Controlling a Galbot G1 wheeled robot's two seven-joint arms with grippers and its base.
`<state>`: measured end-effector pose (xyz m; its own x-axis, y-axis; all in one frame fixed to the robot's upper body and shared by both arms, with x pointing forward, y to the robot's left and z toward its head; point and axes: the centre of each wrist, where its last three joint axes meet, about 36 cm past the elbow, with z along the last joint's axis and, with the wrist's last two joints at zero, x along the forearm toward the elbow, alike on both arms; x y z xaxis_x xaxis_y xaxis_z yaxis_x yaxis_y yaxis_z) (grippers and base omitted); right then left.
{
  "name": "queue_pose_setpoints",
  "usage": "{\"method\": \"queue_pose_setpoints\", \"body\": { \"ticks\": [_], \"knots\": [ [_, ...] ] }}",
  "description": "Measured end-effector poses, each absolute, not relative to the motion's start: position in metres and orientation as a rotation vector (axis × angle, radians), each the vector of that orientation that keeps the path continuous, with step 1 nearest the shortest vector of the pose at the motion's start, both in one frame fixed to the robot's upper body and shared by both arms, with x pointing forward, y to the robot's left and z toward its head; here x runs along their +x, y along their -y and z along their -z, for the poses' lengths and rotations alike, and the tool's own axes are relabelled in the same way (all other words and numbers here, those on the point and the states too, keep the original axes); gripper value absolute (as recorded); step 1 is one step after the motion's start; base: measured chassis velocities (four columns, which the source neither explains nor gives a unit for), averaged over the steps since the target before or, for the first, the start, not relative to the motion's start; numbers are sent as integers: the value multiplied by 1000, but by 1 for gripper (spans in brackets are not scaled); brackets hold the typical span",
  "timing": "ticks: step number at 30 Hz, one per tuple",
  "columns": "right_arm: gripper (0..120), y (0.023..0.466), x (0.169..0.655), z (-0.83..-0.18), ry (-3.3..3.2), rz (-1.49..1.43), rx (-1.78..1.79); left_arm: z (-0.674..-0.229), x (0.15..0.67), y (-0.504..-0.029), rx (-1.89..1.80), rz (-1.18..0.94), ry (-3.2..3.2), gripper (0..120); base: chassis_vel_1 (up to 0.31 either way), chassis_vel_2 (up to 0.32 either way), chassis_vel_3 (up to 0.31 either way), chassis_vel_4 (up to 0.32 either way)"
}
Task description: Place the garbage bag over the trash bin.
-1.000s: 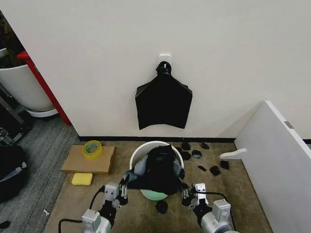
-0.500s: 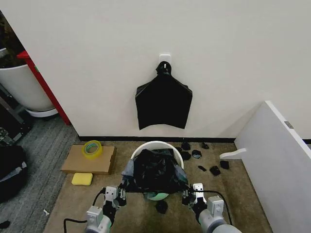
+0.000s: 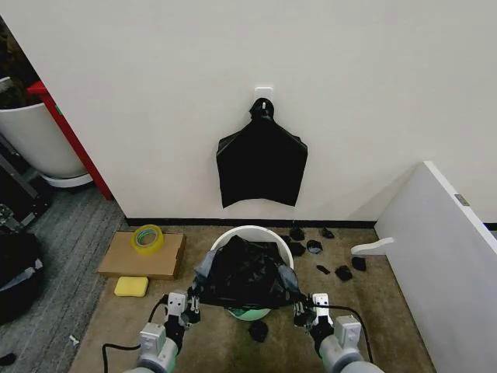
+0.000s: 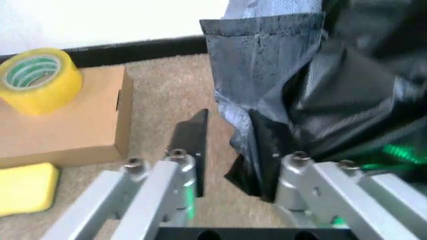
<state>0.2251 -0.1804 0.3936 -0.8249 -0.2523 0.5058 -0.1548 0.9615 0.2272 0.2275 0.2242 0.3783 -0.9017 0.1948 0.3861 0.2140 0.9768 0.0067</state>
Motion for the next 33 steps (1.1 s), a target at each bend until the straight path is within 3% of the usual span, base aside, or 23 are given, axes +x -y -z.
{"method": "queue_pose_setpoints", "body": {
  "ticks": [19, 24, 33],
  "knots": [
    [95, 203, 191, -445, 2764, 218, 352, -395, 224, -249, -181, -82, 3029, 97, 0, 0, 0, 0],
    [100, 213, 199, -458, 2818, 201, 383, -398, 228, -255, -138, -126, 3092, 100, 0, 0, 0, 0],
    [100, 259, 300, -503, 2723, 245, 694, -401, 221, -248, -96, -201, 3220, 100, 0, 0, 0, 0]
  ]
}}
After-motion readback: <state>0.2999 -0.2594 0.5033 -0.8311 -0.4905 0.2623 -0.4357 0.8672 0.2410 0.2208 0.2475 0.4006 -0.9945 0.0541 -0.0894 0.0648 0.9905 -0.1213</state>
